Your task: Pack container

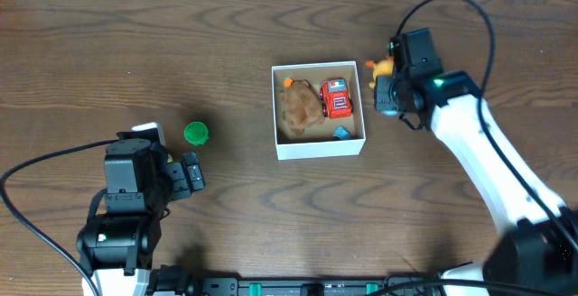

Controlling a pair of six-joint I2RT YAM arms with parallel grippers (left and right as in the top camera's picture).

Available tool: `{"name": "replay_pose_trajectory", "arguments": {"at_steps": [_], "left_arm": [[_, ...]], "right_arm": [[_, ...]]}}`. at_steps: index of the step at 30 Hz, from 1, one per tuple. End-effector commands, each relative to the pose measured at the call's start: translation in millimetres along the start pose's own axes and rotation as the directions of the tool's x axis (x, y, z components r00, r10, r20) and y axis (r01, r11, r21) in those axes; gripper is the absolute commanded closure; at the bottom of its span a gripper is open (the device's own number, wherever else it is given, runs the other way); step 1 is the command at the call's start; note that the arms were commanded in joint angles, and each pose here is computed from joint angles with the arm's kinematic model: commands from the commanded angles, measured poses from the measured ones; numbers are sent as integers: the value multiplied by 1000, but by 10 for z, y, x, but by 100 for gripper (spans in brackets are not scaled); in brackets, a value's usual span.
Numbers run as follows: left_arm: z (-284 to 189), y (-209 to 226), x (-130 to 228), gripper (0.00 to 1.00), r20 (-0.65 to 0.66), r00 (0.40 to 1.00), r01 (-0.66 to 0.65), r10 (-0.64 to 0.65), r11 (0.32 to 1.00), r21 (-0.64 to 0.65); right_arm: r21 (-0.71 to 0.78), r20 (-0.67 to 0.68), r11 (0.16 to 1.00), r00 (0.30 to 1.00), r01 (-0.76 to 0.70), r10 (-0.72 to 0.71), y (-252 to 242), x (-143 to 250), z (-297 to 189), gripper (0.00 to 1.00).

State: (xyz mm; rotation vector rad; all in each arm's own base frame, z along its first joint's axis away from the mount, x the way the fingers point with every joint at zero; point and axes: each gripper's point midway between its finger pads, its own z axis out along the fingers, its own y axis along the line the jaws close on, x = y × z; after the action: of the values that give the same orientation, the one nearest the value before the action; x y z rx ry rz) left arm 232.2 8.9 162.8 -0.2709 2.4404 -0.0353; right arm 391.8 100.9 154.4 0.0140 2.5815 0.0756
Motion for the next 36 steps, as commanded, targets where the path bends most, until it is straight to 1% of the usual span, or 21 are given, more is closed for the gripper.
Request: {"name": "replay_pose_trajectory", "arguments": {"at_steps": [1,3,4,7,11,15,20,23,25,26,27,30,31,33,34,36], "left_arm": [[-40,0,-57,2,16,1000,9,-9,1000,0],[-40,0,-57,2,16,1000,9,-9,1000,0],[-40,0,-56,2,16,1000,9,-9,1000,0],[-40,0,-56,2,16,1000,9,-9,1000,0],[-40,0,-56,2,16,1000,9,-9,1000,0],[-40,0,-56,2,16,1000,9,-9,1000,0],[-40,0,-56,2,16,1000,9,-9,1000,0],[-40,0,-57,2,16,1000,9,-9,1000,0],[-40,0,-56,2,16,1000,9,-9,1000,0],[-40,0,-56,2,16,1000,9,-9,1000,0],[-40,0,-56,2,16,1000,9,-9,1000,0],[-40,0,-57,2,16,1000,9,-9,1000,0],[-40,0,-57,2,16,1000,9,-9,1000,0],[-40,0,-57,2,16,1000,9,-9,1000,0],[-40,0,-57,2,16,1000,9,-9,1000,0],[-40,0,-57,2,16,1000,8,-8,1000,0]], "right_arm": [[-46,85,987,986,151,-147,267,-133,-230,99],[-117,103,942,947,315,-304,553,-66,-257,99],[-130,105,921,928,368,-357,644,-22,-250,99],[-154,104,857,871,492,-481,886,120,-213,99],[-180,77,782,801,597,-594,1098,324,-73,99],[-204,1,757,774,620,-634,1153,543,156,99],[-229,-136,744,737,627,-663,1063,860,443,99],[-245,-196,729,704,639,-683,1011,1015,569,99],[-250,-223,728,693,639,-685,988,1084,626,97],[-252,-232,728,690,638,-685,981,1105,647,92],[-252,-234,728,690,637,-685,979,1109,647,83],[-242,-218,729,696,640,-684,988,1061,630,66],[-238,-212,730,699,641,-683,991,1039,617,64],[-231,-190,731,707,642,-681,1007,969,559,50],[-227,-176,734,714,641,-678,1012,923,517,46],[-211,-138,738,728,641,-671,1015,813,413,29]]}}
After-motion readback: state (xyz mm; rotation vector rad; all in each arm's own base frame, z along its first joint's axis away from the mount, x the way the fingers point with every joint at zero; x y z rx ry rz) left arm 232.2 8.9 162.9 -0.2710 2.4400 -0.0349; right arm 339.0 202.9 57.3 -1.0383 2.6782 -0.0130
